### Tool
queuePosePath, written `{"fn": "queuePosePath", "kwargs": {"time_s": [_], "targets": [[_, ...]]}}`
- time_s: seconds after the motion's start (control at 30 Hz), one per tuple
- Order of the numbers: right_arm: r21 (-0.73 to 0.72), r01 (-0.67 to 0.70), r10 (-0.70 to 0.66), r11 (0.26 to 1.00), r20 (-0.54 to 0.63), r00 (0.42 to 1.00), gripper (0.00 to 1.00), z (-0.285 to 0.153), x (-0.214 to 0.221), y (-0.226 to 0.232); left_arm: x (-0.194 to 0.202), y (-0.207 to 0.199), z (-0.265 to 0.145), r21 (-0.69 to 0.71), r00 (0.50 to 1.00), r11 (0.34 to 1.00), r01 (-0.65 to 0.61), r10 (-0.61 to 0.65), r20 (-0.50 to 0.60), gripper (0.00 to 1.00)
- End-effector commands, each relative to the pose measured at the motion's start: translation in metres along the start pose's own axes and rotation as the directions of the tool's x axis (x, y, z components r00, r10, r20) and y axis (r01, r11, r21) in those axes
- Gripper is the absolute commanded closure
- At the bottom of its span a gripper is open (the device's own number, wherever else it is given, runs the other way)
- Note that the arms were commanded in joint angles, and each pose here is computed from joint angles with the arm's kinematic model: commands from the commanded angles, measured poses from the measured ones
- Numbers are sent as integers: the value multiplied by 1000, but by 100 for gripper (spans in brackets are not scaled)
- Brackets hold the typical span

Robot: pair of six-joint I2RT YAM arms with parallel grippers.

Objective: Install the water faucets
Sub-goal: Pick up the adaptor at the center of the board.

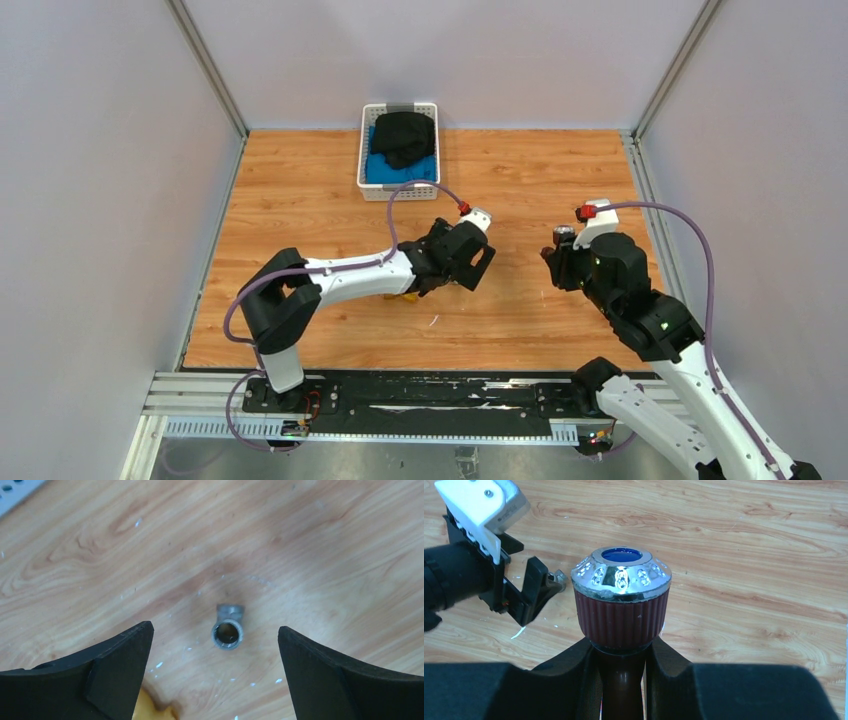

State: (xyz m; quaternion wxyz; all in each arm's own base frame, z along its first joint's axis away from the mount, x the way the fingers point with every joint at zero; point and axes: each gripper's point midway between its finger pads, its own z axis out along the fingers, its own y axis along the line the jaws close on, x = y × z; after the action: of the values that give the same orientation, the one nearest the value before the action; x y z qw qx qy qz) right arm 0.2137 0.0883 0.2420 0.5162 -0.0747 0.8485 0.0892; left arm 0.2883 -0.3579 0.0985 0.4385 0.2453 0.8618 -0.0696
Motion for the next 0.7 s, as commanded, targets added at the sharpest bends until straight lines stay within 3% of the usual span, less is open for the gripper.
{"fn": "queuePosePath", "kwargs": {"time_s": [0.0,0.33,0.67], "targets": [[5,-14,14,1000,6,1000,100,0,3,-3,28,4,-8,84,978,996,-17,34,-204,1],[-4,-21,21,1000,27,999,100,-4,-3,-2,44,-2,18,109,936,990,-92,123,-331,11],[18,-20,20,1000,26,999,100,-8,-2,-7,51,-2,31,108,928,992,-66,101,-360,34]]}}
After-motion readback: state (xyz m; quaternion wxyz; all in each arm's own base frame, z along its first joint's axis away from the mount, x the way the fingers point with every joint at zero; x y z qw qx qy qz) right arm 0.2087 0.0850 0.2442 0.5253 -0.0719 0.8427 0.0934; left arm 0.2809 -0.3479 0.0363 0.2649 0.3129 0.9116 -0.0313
